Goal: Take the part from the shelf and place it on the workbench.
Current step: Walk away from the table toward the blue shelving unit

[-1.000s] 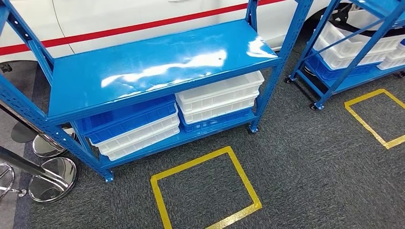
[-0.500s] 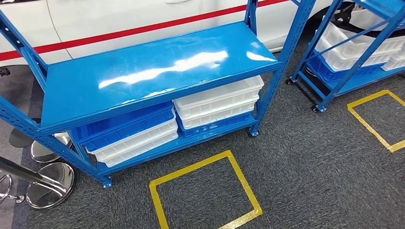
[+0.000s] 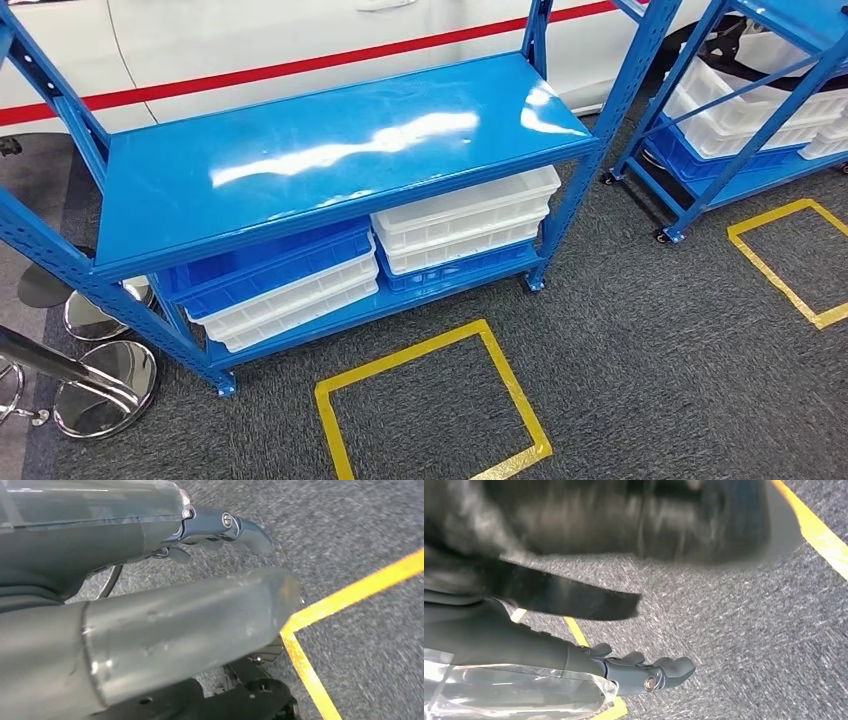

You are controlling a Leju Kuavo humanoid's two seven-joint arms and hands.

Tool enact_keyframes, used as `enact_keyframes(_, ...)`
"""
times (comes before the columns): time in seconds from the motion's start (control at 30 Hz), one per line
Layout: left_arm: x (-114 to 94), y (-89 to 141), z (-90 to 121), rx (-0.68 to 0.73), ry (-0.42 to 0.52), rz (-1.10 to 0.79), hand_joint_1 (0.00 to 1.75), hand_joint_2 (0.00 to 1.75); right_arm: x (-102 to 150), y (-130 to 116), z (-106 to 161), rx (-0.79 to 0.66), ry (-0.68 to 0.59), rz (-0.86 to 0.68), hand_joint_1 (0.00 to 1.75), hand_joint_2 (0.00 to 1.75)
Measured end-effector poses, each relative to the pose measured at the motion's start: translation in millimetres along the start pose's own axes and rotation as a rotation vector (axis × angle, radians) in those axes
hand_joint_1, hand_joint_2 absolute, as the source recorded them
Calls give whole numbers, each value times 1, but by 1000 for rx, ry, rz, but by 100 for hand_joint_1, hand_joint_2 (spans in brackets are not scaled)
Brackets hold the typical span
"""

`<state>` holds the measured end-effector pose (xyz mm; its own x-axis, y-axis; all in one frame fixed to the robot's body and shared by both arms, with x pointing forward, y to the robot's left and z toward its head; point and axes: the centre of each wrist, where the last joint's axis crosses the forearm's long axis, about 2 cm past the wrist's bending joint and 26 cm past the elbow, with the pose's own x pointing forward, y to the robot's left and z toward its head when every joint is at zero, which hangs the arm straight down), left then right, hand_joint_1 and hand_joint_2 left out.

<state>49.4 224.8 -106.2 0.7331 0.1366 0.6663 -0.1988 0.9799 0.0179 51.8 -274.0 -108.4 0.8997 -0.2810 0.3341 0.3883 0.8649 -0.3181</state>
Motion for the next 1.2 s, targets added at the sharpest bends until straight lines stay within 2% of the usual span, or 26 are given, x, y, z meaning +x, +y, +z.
enact_keyframes(1.07, 0, -1, 0, -3, -5, -5, 0, 0, 3, -2, -2, -8, -8, 6, 0, 175)
enact_keyframes(1.2, 1, -1, -1, -4, -6, -4, 0, 0, 1, -3, -1, -12, -4, 8, 0, 0)
